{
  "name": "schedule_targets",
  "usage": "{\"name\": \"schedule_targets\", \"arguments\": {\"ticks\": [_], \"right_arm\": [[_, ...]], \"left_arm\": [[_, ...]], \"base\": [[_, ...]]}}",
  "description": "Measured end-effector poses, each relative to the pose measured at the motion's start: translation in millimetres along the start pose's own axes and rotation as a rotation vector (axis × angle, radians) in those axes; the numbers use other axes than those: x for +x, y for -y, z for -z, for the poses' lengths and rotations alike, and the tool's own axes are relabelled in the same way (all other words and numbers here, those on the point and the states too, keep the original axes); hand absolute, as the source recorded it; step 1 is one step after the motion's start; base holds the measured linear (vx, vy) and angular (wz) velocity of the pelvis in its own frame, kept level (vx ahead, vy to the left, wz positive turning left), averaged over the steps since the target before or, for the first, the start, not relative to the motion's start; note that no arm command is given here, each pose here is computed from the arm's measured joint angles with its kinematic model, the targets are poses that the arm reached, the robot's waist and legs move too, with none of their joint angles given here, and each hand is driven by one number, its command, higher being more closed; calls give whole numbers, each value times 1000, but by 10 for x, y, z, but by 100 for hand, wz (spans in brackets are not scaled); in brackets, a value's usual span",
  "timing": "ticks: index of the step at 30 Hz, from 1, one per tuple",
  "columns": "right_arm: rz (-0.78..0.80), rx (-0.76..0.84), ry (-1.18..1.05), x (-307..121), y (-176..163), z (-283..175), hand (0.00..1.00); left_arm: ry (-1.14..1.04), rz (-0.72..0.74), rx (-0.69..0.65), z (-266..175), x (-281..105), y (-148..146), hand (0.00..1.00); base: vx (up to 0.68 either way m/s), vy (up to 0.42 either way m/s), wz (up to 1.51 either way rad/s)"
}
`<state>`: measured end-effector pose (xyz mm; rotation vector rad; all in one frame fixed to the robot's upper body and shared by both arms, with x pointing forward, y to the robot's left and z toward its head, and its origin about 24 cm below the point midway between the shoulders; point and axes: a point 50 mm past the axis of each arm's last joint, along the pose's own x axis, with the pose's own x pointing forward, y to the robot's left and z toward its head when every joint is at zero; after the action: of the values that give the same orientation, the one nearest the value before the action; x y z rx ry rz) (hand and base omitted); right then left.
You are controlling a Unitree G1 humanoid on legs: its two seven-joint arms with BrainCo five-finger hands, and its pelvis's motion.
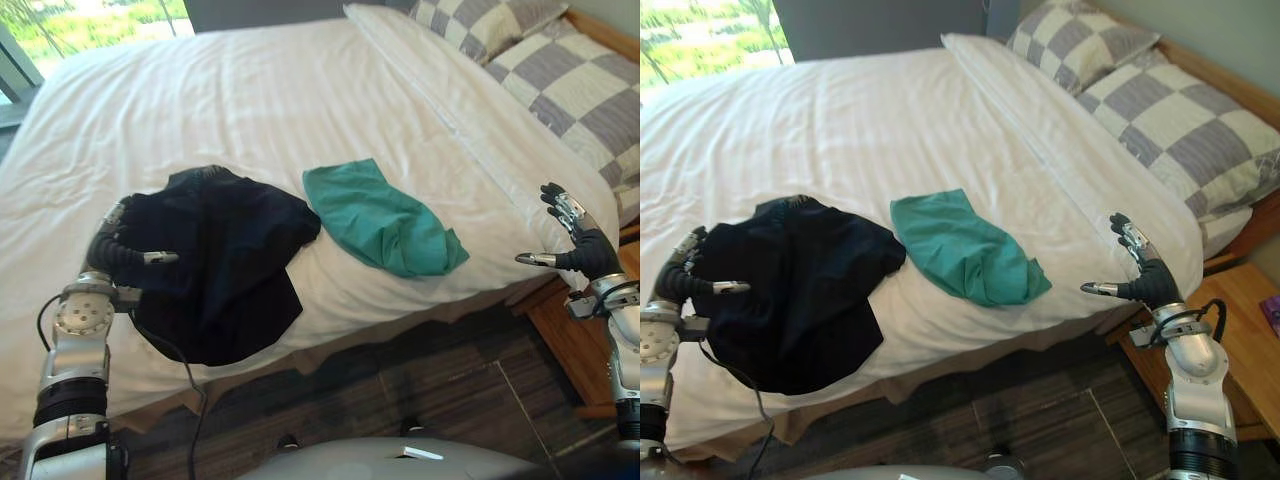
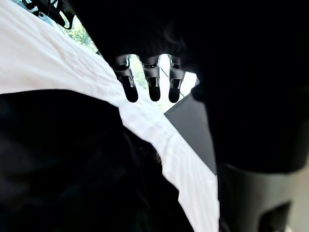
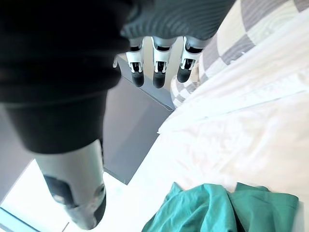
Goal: Tidy the bed and pick cloth on bed and put in laundry
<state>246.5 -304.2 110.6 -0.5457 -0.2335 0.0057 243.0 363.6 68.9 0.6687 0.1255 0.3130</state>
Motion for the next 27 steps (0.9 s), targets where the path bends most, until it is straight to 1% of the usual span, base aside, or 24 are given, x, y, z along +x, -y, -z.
{"name": "schedule_targets", "arguments": {"ticks": [2, 10, 11, 13, 15, 17, 19, 20, 23, 27], "right_arm": [[29, 1, 46, 106, 28, -106, 0], [95, -23, 205, 333, 180, -515, 0], [105, -27, 243, 334, 212, -603, 0], [101, -34, 309, 323, 233, -755, 0], [97, -63, 378, 306, 264, -929, 0], [91, -95, 462, 270, 302, -1138, 0], [80, -122, 526, 250, 327, -1306, 0], [72, -149, 569, 251, 337, -1429, 0], [66, -163, 638, 274, 327, -1630, 0], [24, -202, 696, 344, 288, -1849, 0]], "left_arm": [[-2, -12, 46, -4, 5, 20, 0], [59, -128, 79, -217, 153, -56, 0], [63, -142, 102, -242, 171, -69, 100], [76, -150, 115, -293, 202, -76, 100], [96, -118, 138, -382, 241, -45, 100], [155, -103, 178, -552, 285, -12, 100], [188, -104, 178, -677, 320, 4, 100], [201, -88, 164, -738, 337, 57, 100], [206, -38, 155, -799, 329, 237, 100], [204, 22, 179, -855, 333, 337, 100]], "base": [[-33, 0, -9], [-55, -6, -3], [-56, -6, -5], [-49, -14, -5], [-38, -24, -9], [-33, -31, -15], [-14, -17, 0], [0, 0, 0], [3, 7, -3], [0, 0, 0]]}}
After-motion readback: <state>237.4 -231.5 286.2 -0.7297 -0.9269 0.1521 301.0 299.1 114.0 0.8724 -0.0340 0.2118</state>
